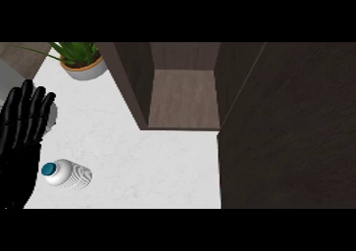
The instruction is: Pick up the bottled water, place it into the cabinet and close the cabinet
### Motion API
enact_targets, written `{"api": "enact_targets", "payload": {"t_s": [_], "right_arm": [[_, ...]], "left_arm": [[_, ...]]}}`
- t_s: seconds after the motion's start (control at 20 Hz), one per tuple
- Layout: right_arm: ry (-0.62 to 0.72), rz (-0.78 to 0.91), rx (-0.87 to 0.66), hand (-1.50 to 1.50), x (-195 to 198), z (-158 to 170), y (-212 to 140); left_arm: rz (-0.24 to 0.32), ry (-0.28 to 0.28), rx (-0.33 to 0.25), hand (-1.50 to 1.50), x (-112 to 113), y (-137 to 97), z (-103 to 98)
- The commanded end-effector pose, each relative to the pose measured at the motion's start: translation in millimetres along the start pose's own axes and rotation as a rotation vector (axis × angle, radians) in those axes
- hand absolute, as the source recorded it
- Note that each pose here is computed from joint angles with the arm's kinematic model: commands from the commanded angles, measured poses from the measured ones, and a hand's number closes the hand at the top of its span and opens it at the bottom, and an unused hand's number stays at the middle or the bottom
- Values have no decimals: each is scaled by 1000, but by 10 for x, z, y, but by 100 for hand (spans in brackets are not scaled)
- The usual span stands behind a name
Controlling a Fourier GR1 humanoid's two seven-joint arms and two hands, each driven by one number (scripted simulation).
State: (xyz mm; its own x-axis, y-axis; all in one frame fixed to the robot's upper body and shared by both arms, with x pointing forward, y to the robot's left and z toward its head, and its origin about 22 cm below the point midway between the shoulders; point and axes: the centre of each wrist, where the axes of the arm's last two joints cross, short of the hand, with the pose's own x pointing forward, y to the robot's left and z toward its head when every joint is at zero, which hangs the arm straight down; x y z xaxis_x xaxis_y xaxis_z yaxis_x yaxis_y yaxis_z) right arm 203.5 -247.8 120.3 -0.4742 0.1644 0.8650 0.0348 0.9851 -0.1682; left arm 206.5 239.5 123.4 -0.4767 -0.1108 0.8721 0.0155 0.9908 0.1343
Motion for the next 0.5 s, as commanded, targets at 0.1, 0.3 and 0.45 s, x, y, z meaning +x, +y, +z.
{"api": "enact_targets", "payload": {"t_s": [0.1,0.3,0.45], "right_arm": [[-67,-66,1,-150,274,77,80],[141,-229,56,-150,45,234,221],[177,-272,79,-150,121,412,174]], "left_arm": [[161,-72,-172,-150,10,474,86],[343,176,-329,-150,-291,531,322],[382,201,-387,-150,-265,936,434]]}}
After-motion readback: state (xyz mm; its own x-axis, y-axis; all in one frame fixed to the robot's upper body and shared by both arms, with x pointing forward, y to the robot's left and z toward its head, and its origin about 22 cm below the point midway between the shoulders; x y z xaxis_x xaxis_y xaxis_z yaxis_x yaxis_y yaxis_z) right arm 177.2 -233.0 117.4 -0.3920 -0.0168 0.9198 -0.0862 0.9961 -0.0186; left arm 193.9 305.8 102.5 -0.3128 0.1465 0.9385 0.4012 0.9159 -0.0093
